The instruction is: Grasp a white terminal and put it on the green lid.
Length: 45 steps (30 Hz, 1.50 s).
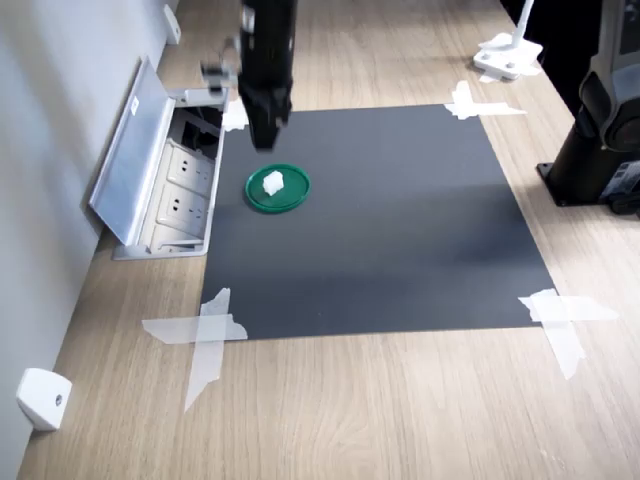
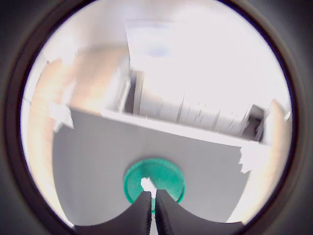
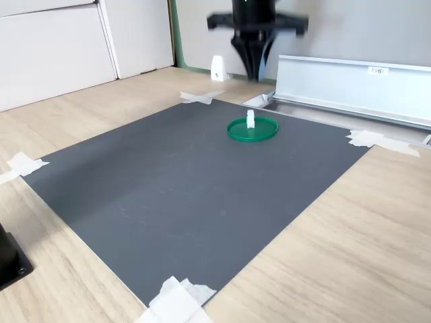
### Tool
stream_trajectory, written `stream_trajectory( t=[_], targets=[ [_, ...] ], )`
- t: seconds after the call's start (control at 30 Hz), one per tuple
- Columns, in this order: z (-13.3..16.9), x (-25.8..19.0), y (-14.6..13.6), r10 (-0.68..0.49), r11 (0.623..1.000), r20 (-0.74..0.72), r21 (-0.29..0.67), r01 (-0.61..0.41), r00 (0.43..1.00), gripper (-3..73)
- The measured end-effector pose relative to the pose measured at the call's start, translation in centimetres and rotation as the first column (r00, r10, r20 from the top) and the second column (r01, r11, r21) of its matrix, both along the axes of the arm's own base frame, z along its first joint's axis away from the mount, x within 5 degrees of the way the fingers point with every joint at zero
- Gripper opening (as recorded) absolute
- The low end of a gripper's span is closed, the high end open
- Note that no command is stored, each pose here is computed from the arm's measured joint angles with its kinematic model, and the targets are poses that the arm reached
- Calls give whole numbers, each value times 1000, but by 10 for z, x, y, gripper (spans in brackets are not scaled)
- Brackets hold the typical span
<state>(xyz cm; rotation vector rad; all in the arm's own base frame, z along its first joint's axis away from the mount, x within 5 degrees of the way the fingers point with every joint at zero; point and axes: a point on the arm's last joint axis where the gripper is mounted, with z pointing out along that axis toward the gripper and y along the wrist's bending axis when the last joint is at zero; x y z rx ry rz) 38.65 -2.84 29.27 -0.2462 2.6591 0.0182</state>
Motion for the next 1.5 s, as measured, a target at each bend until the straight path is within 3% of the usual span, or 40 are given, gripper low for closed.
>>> stream_trajectory(
  t=[0.2, 0.37, 0.43, 0.53, 0.63, 0.8, 0.97, 1.13, 1.5],
  targets=[
    [74, -58, 8, -77, 996, 276, 58, 64, 958, -5],
    [82, -131, 14, -145, 988, 482, 109, 105, 864, -5],
    [79, -161, 16, -185, 982, 580, 149, 120, 793, -5],
    [70, -211, 18, -242, 970, 736, 206, 132, 632, -5],
    [44, -258, 19, -276, 961, 818, 241, 134, 505, -5],
    [-15, -312, 25, -244, 970, 859, 215, 116, 450, -5],
    [-53, -331, 30, -140, 990, 836, 115, 82, 531, -5],
    [-63, -333, 33, -105, 994, 785, 88, 58, 611, -5],
    [-64, -333, 33, -102, 995, 781, 86, 56, 616, -7]
  ],
)
